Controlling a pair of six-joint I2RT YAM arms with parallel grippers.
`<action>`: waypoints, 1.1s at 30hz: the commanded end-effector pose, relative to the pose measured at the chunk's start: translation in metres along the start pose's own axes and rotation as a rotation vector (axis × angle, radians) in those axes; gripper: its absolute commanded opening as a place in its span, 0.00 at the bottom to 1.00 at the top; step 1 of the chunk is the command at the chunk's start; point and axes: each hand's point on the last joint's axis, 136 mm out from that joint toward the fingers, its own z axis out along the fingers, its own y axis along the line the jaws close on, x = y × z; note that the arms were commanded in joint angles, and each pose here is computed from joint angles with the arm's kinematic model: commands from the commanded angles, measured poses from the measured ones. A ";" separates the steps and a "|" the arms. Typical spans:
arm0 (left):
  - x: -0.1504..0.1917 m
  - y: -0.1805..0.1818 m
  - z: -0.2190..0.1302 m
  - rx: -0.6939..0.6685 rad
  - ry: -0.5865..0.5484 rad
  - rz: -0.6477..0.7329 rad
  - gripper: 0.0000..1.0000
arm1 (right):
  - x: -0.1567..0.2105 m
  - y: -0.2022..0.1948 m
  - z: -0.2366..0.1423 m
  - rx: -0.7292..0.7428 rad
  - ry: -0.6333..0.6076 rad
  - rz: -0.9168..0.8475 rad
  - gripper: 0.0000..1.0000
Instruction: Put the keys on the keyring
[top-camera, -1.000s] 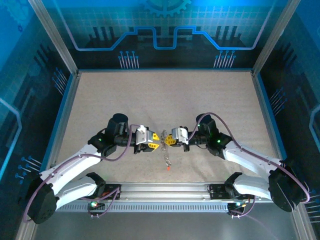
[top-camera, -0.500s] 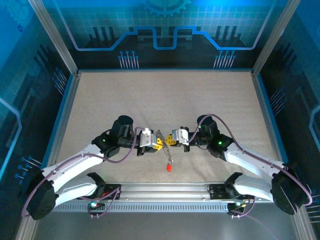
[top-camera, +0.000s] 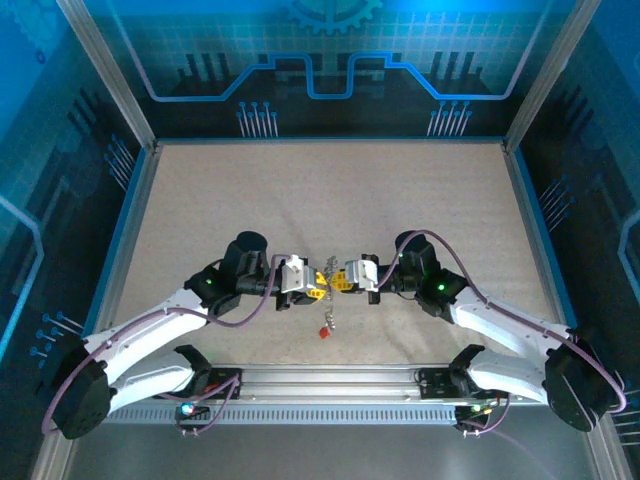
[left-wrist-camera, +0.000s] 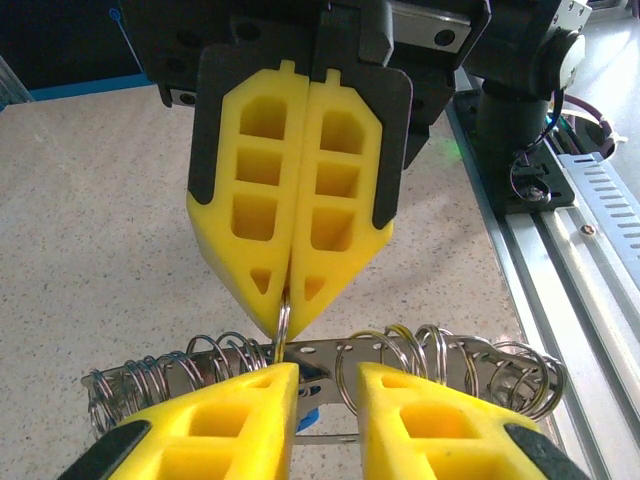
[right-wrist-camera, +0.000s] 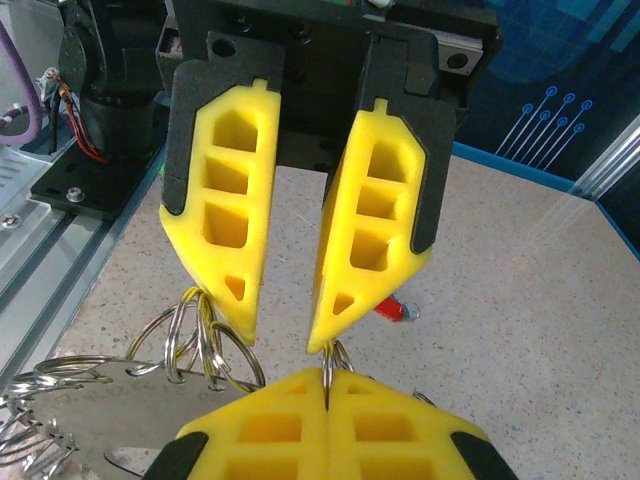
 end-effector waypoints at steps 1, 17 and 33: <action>-0.005 0.008 0.003 -0.036 -0.024 0.011 0.24 | -0.020 0.013 -0.001 -0.050 -0.067 -0.054 0.00; 0.001 0.010 -0.005 -0.111 -0.029 0.004 0.24 | -0.018 0.009 0.003 -0.036 -0.068 -0.043 0.00; 0.002 -0.007 0.002 -0.012 -0.038 0.004 0.26 | -0.016 0.000 0.004 0.015 -0.046 -0.039 0.00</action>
